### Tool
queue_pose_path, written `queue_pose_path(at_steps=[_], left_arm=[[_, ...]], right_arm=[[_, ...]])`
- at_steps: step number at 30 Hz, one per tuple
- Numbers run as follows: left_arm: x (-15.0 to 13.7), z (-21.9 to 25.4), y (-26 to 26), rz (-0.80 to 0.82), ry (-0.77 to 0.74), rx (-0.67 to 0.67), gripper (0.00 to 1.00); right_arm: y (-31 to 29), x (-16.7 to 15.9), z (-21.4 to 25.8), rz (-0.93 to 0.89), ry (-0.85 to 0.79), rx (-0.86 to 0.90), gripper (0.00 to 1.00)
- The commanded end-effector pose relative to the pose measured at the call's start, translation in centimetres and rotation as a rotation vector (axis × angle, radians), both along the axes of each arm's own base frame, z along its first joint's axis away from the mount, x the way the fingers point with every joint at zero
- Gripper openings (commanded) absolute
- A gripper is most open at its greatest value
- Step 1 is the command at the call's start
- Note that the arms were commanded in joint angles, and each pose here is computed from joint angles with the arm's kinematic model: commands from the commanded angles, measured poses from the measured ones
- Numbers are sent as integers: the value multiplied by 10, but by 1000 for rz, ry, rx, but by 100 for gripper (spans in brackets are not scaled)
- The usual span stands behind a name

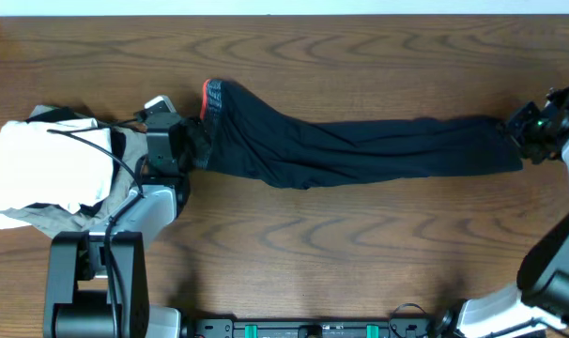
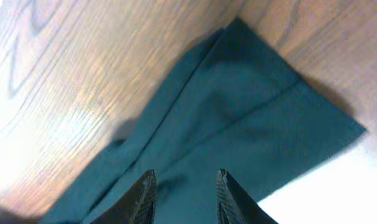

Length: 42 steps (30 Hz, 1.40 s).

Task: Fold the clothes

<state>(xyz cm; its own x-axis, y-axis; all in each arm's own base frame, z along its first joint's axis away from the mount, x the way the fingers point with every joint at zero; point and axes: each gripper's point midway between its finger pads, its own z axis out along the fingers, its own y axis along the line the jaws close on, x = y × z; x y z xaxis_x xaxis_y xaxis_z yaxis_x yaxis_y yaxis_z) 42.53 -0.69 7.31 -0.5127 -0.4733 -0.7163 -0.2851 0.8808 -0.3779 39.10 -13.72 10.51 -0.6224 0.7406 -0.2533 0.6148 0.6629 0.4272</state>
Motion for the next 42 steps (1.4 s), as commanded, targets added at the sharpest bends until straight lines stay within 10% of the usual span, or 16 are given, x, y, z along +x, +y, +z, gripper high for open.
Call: queue_pose_path(at_steps=[1, 14, 42], left_arm=[[26, 22, -12, -134, -23, 74, 52], [101, 4, -32, -265, 136, 50, 69], [106, -69, -49, -395, 189, 21, 69]], right_arm=[[4, -5, 10, 57, -5, -18, 30], [10, -18, 4, 90, 52, -14, 31], [8, -17, 3, 85, 54, -33, 31]])
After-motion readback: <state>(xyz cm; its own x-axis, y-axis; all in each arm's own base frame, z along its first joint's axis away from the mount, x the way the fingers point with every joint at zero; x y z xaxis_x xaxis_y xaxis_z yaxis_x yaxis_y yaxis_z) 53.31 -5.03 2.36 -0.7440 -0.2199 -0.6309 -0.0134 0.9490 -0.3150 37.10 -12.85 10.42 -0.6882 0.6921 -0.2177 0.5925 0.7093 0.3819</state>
